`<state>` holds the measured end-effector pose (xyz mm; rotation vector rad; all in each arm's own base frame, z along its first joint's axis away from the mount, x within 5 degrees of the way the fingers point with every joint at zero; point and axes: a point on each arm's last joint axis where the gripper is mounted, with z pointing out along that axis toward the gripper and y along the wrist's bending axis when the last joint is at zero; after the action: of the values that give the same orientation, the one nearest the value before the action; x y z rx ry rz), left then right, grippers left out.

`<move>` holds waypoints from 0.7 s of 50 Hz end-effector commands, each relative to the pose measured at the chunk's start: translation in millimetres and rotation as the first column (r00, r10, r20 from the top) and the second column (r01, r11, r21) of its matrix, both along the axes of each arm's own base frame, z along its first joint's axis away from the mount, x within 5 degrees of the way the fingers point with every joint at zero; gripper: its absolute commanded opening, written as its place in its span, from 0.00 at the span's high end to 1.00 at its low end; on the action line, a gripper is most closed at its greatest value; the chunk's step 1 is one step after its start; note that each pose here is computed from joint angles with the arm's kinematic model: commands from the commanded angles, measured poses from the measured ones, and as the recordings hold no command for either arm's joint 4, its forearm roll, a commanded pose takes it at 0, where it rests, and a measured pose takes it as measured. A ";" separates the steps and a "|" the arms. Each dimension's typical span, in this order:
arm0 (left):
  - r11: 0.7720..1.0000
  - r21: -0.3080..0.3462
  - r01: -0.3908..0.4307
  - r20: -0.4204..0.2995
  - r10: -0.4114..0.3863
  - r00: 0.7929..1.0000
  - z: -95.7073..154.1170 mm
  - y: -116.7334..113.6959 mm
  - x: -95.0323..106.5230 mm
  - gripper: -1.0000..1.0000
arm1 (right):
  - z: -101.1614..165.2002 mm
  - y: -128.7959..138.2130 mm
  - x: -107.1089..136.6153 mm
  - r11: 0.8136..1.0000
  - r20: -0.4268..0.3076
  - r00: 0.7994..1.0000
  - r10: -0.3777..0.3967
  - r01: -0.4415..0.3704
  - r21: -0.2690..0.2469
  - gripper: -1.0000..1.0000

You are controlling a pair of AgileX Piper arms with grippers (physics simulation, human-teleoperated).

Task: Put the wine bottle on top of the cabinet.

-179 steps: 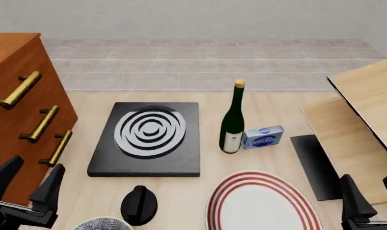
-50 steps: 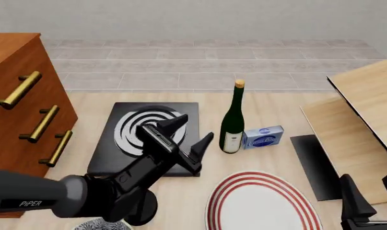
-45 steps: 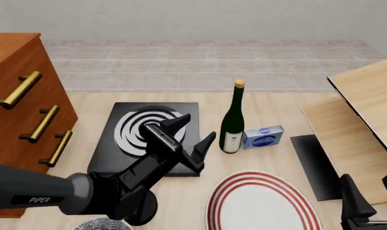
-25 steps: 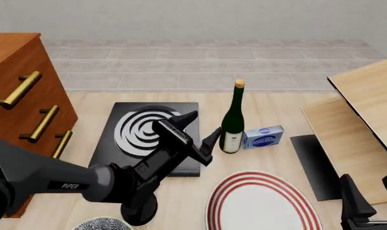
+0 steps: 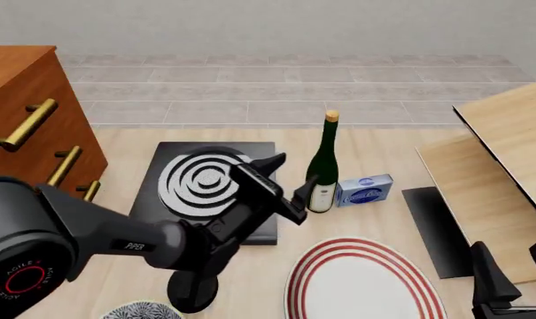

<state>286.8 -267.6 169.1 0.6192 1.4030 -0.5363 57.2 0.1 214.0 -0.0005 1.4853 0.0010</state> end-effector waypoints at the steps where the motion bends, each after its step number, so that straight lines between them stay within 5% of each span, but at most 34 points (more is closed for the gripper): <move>1: 1.000 -0.003 0.008 0.000 -0.008 1.000 -5.9 -9.6 5.5 0.00 | 0.0 0.0 0.0 1.000 0.000 1.000 0.000 0.000 0.000 0.00; 35: 1.000 -0.015 -0.009 -0.005 0.009 1.000 -24.6 -22.9 30.6 0.00 | 0.0 0.0 0.0 1.000 0.000 1.000 0.000 0.000 0.000 0.00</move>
<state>313.5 -284.4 147.4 0.5978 1.4100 -0.5376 57.2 0.1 214.0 -0.0005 1.4853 0.0011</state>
